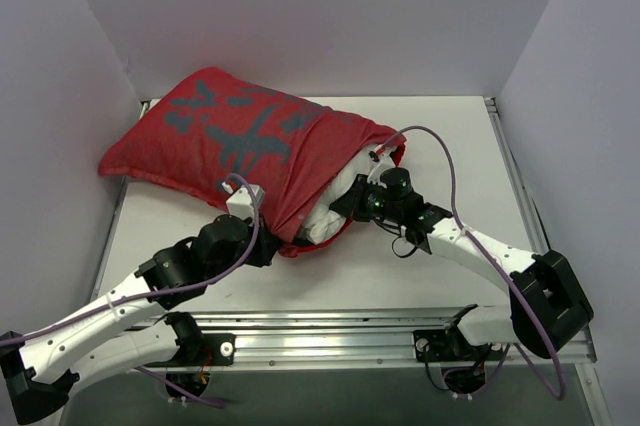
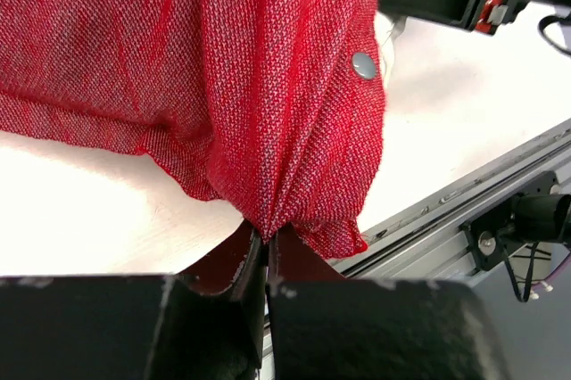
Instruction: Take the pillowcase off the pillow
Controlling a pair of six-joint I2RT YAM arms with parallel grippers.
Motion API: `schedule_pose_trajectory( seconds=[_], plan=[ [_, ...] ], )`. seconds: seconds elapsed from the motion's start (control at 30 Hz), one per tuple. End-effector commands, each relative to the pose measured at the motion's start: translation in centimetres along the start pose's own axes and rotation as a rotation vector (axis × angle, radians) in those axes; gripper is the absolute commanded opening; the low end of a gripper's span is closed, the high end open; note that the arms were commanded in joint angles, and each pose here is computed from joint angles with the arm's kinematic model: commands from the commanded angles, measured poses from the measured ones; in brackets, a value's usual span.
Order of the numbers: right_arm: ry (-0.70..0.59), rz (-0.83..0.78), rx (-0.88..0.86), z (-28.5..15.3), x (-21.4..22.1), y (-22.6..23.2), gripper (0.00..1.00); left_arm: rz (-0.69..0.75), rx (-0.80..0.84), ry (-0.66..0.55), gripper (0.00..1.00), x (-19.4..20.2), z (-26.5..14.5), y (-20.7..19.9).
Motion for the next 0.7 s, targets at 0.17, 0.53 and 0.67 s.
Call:
schedule_pose_trajectory(
  seconds=[0.17, 0.53, 0.67],
  plan=[
    [-0.154, -0.069, -0.06, -1.0, -4.9, 3.2, 0.0, 0.001, -0.102, 0.007, 0.06, 1.0, 1.0, 1.9],
    [-0.172, -0.198, -0.302, -9.5, -6.6, 13.1, 0.0, -0.179, -0.754, -0.103, 0.02, 2.3, 4.2, 13.4],
    [-0.068, -0.314, -0.366, -13.0, -4.4, 14.8, 0.0, -0.272, -0.821, -0.285, 0.04, -0.5, 4.5, 14.1]
  ],
)
Point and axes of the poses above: each gripper's point midway between its finger pads, its own z axis out along the fingers, its own y axis along the line the jaws close on, x = y × z, the point moved 1 cm from there along -z, back along the fingers, and after that the axes turned 6 degrees about z, right-handed, at the moved point
